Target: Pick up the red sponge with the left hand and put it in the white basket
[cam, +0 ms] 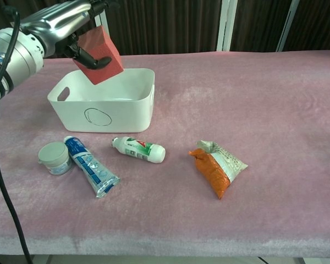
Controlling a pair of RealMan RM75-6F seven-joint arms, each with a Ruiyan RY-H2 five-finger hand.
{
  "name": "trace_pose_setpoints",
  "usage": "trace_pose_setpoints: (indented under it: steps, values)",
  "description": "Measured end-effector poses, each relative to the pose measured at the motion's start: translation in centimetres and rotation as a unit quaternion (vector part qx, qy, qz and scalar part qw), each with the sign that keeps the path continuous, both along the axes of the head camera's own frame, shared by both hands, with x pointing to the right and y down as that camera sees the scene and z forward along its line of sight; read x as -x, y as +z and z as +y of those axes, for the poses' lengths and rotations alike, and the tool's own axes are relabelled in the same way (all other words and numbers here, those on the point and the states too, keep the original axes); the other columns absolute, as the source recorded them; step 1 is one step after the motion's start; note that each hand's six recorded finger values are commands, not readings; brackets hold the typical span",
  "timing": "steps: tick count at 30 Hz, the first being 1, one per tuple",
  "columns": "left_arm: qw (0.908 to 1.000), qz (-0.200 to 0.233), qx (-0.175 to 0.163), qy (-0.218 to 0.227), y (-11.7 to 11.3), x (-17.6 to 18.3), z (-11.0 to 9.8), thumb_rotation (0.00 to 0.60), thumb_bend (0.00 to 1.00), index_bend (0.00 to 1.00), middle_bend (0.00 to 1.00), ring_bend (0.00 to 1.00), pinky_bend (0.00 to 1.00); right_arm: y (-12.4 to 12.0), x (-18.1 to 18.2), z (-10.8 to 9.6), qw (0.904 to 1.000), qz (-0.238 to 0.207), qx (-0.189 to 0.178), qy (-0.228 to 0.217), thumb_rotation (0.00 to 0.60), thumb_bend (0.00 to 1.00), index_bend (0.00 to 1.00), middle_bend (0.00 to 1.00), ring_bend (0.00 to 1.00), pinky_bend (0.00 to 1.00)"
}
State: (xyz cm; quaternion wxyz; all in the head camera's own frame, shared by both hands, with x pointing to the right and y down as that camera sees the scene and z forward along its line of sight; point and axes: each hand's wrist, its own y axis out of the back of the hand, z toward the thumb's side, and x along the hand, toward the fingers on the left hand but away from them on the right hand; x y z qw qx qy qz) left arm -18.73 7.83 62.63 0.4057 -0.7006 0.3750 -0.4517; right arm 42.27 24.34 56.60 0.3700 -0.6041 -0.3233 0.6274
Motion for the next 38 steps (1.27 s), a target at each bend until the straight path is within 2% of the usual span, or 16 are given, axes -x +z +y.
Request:
trace_pose_setpoints:
  steps: [6,12,18,23,27,31,38]
  values:
    - [0.9998,0.013,0.008,-0.009,0.3,0.0,0.3,0.600,0.33,0.00,0.00,0.00,0.22,0.1,0.0,0.0,1.0000,0.001,0.001,0.001,0.600,0.05,0.00,0.00,0.00,0.13]
    - [0.9999,0.004,0.009,-0.005,0.1,0.7,0.5,0.600,0.32,0.00,0.00,0.00,0.22,0.1,0.0,0.1,1.0000,0.002,0.003,0.001,0.600,0.05,0.00,0.00,0.00,0.13]
    - [0.9983,-0.059,0.001,0.008,-1.3,4.4,1.5,0.600,0.32,0.00,0.00,0.00,0.22,0.3,0.0,0.1,1.0000,0.004,0.005,0.001,0.600,0.05,0.00,0.00,0.00,0.13]
    - [0.9909,-0.133,0.010,0.017,-1.6,10.8,4.4,0.600,0.32,0.00,0.00,0.00,0.20,0.3,0.1,0.1,1.0000,0.006,0.004,0.001,0.600,0.05,0.00,0.00,0.00,0.13]
    - [0.9840,-0.169,0.055,-0.014,-1.3,16.5,8.1,0.600,0.32,0.00,0.00,0.00,0.19,0.4,0.3,0.3,1.0000,0.006,0.002,-0.002,0.600,0.05,0.00,0.00,0.00,0.13]
    - [0.9829,-0.157,0.077,-0.057,-1.8,20.3,11.1,0.600,0.33,0.00,0.00,0.00,0.17,0.2,0.4,0.5,1.0000,0.005,-0.004,-0.007,0.600,0.05,0.00,0.00,0.00,0.13]
    - [0.9839,-0.123,0.087,-0.097,-2.3,24.2,13.8,0.600,0.35,0.00,0.00,0.00,0.16,0.2,0.3,0.4,0.9999,0.007,-0.013,-0.002,0.600,0.05,0.00,0.00,0.00,0.13]
